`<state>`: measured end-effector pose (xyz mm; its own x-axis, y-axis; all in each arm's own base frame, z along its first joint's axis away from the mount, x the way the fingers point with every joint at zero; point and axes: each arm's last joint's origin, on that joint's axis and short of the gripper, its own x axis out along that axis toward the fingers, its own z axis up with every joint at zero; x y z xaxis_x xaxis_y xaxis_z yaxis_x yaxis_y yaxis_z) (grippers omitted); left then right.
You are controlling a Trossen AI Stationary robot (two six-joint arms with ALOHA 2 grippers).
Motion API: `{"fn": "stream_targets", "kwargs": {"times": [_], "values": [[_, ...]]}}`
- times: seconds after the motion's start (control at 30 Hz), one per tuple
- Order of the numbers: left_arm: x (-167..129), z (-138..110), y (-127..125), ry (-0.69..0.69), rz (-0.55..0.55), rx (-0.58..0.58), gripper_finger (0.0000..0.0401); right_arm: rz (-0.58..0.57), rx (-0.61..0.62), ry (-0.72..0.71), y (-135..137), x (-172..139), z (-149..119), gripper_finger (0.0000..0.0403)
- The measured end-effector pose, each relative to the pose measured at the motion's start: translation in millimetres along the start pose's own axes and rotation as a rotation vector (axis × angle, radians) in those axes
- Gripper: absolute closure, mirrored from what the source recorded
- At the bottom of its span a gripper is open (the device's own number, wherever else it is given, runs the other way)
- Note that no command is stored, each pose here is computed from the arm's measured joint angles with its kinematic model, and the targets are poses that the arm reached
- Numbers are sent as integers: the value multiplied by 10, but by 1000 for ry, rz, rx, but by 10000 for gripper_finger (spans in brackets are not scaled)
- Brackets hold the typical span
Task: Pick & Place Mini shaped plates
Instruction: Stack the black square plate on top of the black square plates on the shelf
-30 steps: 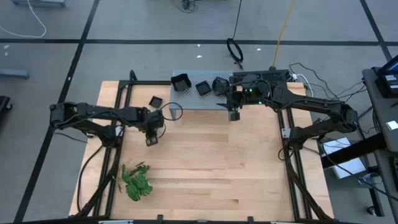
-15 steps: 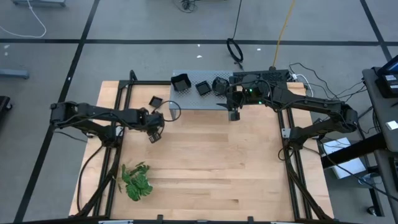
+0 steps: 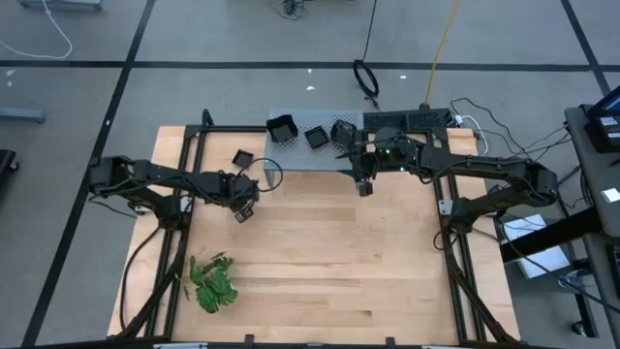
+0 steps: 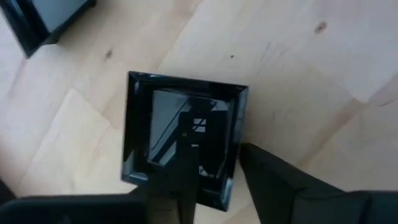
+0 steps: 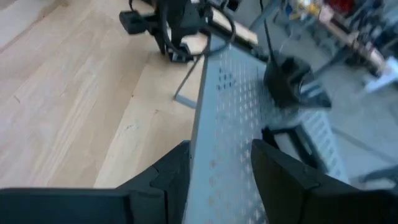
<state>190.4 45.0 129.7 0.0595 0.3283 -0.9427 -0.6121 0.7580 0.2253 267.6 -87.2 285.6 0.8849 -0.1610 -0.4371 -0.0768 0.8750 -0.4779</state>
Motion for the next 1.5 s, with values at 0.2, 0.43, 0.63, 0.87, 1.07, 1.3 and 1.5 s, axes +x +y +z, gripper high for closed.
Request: {"fn": "stream_targets", "kwargs": {"times": [0.2, 0.43, 0.63, 0.87, 1.07, 1.3, 1.5], "values": [[-18, 1, -86, -8, -87, 9, 372, 40, -122, -16, 147, 15, 22, 248], [-125, -31, -388, -32, -362, 84, 379, 75, -142, -49, 267, 11, 113, 248], [-360, 6, -737, -269, -526, 375, 396, 92, -180, -78, 341, 13, 175, 248], [-535, 124, -1006, -688, -487, 687, 389, 95, -133, -125, 398, 10, 257, 248], [-348, 323, -1174, -811, -447, 720, 391, 137, 6, -126, 503, 5, 311, 248], [-217, 531, -1469, -789, -589, 880, 395, 205, 44, -146, 693, -16, 407, 248], [-168, 597, -1442, -734, -602, 896, 380, 264, 112, -117, 887, 6, 314, 248]]}}
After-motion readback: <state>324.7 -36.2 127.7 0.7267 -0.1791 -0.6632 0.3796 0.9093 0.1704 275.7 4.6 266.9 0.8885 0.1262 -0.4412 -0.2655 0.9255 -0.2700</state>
